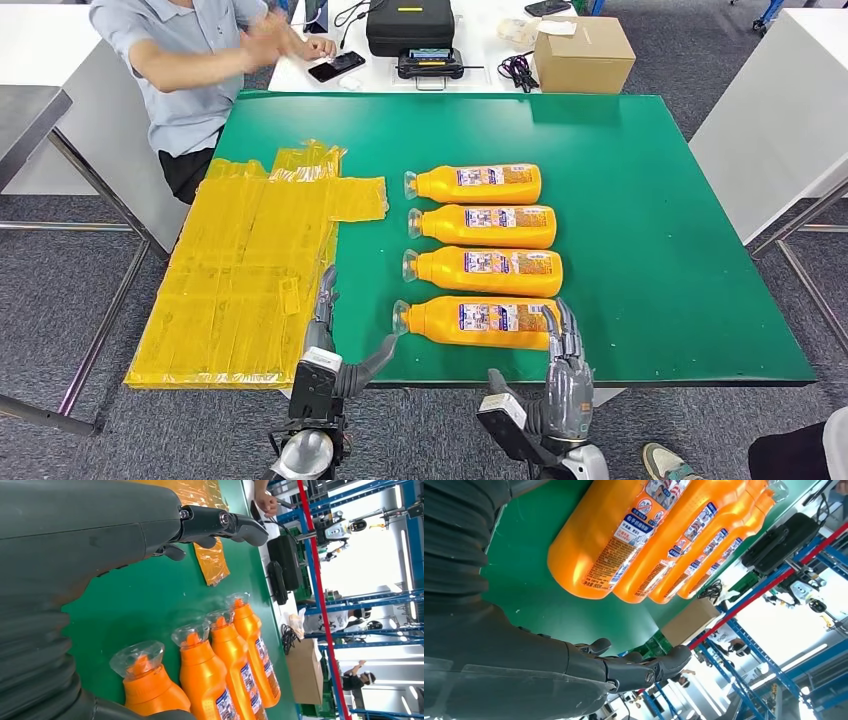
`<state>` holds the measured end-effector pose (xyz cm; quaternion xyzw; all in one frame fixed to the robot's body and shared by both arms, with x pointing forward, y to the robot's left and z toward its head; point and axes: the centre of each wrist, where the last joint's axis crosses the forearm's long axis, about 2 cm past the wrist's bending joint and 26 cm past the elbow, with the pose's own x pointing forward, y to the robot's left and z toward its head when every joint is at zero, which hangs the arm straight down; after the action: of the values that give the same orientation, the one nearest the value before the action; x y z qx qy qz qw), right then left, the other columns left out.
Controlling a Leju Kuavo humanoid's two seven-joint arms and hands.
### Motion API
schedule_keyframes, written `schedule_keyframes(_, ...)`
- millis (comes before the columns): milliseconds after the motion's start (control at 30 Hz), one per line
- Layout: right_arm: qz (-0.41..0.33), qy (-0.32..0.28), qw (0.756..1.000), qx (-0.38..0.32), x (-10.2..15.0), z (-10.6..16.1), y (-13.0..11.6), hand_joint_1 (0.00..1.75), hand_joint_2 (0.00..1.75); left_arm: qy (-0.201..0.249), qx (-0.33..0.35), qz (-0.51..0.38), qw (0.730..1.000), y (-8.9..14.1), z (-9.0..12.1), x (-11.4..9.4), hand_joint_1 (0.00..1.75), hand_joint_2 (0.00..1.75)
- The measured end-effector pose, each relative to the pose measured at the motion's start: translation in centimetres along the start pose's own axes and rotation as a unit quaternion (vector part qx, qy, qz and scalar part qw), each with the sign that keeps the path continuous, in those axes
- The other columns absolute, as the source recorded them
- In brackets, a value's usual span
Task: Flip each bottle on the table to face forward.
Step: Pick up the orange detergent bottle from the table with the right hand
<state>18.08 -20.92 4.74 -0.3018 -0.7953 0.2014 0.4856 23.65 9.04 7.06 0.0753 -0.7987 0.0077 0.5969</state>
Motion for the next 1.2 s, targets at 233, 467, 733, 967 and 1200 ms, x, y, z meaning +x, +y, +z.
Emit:
schedule_keyframes(233, -0.020, 0.008, 1.000, -0.009, 0.0, -0.1, 0.0, 0.00, 1.75, -0.007, 0.000, -0.002, 1.000, 0.0, 0.1, -0.1, 0.00, 0.87)
schedule_keyframes(467, 0.013, -0.028, 1.000, 0.004, 0.1, -0.4, -0.2, 0.00, 1.75, -0.020, 0.000, -0.002, 1.000, 0.1, 0.7, 0.0, 0.00, 1.75)
schedule_keyframes(733, 0.027, -0.037, 0.999, 0.008, 0.0, -0.3, -0.4, 0.00, 1.75, -0.020, 0.001, -0.002, 1.000, 0.1, 0.8, 0.0, 0.00, 1.75)
schedule_keyframes(967, 0.171, -0.075, 0.982, 0.037, -3.5, -1.9, -2.3, 0.00, 1.75, -0.005, -0.035, 0.015, 0.999, 0.1, 1.3, -0.2, 0.00, 1.75)
schedule_keyframes(1200, 0.203, -0.049, 0.976, 0.054, -5.3, -3.9, -1.9, 0.00, 1.75, 0.034, -0.043, 0.034, 0.998, -0.1, 1.1, 0.0, 0.00, 1.75)
